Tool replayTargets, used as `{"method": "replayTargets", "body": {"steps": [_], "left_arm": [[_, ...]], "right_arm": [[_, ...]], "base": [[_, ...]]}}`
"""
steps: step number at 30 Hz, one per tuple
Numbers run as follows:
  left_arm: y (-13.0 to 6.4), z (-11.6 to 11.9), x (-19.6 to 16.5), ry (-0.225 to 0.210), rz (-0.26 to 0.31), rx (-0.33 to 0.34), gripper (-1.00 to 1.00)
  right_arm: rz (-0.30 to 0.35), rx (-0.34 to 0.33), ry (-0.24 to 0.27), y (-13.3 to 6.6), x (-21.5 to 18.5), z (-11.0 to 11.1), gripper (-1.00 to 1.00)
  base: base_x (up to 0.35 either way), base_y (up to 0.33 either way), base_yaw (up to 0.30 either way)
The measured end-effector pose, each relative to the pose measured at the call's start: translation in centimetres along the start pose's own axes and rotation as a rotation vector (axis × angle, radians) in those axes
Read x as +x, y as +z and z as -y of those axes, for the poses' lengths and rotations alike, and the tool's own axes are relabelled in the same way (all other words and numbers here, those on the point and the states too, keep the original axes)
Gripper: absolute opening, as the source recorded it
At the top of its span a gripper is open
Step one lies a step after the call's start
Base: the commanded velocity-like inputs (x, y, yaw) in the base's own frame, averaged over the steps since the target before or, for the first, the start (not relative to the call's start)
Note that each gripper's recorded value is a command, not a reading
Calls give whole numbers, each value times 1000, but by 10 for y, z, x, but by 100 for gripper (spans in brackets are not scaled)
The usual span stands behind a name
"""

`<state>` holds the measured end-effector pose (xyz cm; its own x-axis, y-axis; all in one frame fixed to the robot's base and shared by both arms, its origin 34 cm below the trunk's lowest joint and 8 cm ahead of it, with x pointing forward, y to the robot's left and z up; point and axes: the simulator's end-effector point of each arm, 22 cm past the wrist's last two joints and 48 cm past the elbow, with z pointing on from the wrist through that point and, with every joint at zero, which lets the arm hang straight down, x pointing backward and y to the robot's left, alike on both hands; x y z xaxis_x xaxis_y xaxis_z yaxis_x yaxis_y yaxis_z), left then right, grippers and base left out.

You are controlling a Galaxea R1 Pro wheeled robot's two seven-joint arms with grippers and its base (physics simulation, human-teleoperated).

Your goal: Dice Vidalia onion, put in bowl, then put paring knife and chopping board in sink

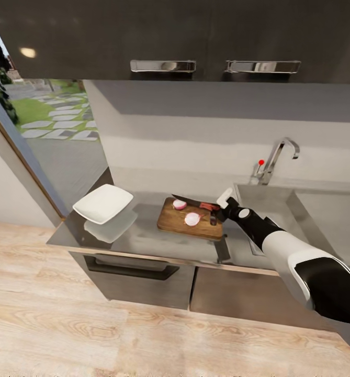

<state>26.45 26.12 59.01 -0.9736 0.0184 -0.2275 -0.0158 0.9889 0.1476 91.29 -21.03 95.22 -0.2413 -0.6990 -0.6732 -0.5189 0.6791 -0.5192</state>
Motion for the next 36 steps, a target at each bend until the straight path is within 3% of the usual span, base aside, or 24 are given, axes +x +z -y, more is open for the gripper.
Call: {"method": "replayTargets", "body": {"steps": [36], "left_arm": [[0, 0, 2, 1, -5, 0, 100]], "right_arm": [[6, 1, -7, 2, -2, -1, -100]], "base": [[0, 0, 0]]}}
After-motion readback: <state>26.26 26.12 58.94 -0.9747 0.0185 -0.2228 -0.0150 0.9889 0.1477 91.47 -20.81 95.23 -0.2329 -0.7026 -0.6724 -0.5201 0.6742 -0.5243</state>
